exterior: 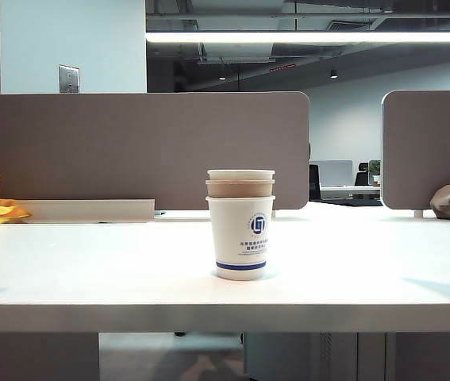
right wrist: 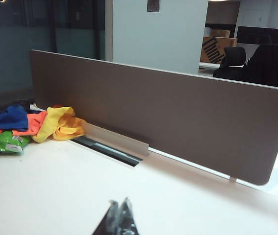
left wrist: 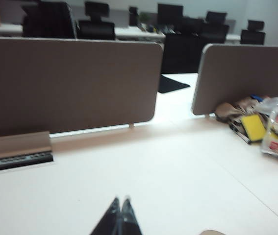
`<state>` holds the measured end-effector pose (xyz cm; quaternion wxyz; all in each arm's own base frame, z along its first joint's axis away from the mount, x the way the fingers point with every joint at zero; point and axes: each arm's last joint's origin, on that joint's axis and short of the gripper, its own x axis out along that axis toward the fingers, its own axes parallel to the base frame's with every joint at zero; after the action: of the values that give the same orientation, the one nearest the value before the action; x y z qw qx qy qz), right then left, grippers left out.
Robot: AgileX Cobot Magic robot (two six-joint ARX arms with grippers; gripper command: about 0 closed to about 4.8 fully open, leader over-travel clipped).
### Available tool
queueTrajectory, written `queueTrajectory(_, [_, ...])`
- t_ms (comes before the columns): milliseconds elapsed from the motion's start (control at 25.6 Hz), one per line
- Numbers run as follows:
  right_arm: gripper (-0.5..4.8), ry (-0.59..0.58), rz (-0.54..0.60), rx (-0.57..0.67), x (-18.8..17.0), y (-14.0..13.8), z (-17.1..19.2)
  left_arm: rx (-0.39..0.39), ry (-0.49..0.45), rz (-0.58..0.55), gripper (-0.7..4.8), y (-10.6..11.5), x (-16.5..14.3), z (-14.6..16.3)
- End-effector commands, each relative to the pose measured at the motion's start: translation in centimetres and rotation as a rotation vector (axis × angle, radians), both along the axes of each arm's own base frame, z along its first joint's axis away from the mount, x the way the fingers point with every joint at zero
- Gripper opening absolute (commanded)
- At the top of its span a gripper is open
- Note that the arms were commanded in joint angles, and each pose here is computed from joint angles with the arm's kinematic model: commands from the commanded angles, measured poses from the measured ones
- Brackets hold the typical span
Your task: Pick up all the paper cups on the table one by one and stack them together.
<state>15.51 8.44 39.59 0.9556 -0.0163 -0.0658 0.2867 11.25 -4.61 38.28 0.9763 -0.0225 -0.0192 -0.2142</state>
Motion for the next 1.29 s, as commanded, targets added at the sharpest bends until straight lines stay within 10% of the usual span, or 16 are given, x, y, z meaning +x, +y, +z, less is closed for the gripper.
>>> queueTrajectory(39, [-0.08,0.012,-0.001,-0.001,-0.3,-0.1,-1.2,-0.006,-0.024,0.032,-0.06,0.2,-0.3,-0.9])
queueTrajectory(390, [-0.05,0.152,0.01,-0.074,-0.2,0.0,-5.0,0.076,0.075,0.036,-0.06,0.1,0.0,-5.6])
queueTrajectory(1287, [-0.05,0.168,0.002,-0.083,-0.2,-0.1,-5.2,0.074,0.072,0.034,-0.05,0.1,0.0,-5.6])
